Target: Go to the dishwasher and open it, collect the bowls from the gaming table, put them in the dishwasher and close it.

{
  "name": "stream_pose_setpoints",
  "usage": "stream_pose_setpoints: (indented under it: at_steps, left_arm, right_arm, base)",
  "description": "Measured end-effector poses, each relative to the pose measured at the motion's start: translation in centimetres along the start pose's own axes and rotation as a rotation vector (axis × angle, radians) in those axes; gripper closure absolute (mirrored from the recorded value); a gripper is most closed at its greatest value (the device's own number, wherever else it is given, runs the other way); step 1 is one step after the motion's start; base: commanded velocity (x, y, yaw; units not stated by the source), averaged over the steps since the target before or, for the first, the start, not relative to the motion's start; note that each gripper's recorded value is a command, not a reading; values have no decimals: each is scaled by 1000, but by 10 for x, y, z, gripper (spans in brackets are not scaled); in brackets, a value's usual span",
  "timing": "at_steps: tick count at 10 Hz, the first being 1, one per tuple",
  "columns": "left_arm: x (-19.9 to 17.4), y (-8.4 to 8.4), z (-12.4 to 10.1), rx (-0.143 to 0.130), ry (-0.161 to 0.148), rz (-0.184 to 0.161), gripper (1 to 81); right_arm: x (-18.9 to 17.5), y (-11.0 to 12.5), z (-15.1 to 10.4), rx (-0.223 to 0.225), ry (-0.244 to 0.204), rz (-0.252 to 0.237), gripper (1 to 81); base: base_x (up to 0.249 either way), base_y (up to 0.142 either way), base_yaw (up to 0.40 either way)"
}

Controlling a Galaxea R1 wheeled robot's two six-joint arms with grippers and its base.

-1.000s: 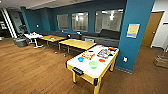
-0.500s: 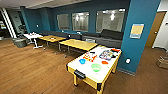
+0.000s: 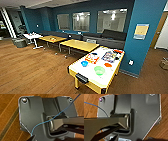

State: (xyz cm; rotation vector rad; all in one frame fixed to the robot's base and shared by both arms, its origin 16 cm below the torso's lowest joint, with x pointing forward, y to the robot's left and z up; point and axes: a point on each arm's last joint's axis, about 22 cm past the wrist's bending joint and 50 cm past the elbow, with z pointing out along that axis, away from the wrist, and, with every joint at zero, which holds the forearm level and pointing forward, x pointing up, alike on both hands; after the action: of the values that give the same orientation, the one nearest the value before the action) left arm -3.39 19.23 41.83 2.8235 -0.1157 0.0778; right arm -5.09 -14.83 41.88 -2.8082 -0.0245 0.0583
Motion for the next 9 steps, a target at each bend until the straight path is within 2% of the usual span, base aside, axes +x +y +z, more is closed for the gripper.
stream_pose_setpoints:
  at_steps: [5,9]
  left_arm:
    - [0,0,0,0,1,-1,10]
    - [1,-1,0,1,2,-1,10]
  right_arm:
    - [2,3,-1,-3,4,0,10]
    - [3,2,-1,-3,2,0,10]
  base:
    - [142,87,0]
    - [135,120,0]
